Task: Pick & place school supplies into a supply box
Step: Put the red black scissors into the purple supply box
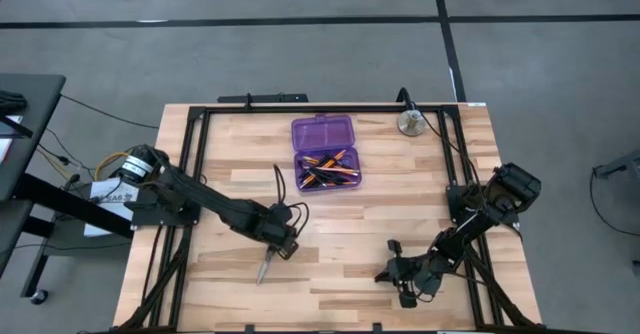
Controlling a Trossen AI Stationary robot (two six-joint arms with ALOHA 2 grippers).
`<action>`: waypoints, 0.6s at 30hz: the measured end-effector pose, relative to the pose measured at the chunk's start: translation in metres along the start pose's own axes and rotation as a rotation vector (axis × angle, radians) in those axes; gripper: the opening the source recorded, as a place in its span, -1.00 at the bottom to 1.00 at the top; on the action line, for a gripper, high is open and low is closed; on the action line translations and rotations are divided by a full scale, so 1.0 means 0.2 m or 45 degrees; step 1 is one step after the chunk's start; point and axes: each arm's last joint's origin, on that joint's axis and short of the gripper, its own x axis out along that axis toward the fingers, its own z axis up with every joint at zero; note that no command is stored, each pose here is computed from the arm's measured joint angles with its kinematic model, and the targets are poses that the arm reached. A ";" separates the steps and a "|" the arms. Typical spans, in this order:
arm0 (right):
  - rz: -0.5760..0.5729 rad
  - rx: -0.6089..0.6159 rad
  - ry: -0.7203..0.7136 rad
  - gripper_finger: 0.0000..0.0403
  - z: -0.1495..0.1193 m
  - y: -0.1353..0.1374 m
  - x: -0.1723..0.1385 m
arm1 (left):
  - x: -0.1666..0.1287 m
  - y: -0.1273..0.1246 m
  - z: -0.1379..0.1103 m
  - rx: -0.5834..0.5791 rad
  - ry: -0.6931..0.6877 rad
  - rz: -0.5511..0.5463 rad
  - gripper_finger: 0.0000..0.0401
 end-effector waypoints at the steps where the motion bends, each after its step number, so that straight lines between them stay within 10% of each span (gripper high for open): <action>1: 0.000 0.000 0.000 -1.00 0.00 0.00 0.00 | 0.00 0.00 0.01 0.012 0.000 0.001 -0.33; 18: 0.000 0.001 -0.001 -1.00 0.00 0.00 0.00 | 0.01 0.02 0.05 0.229 0.077 -0.052 -0.33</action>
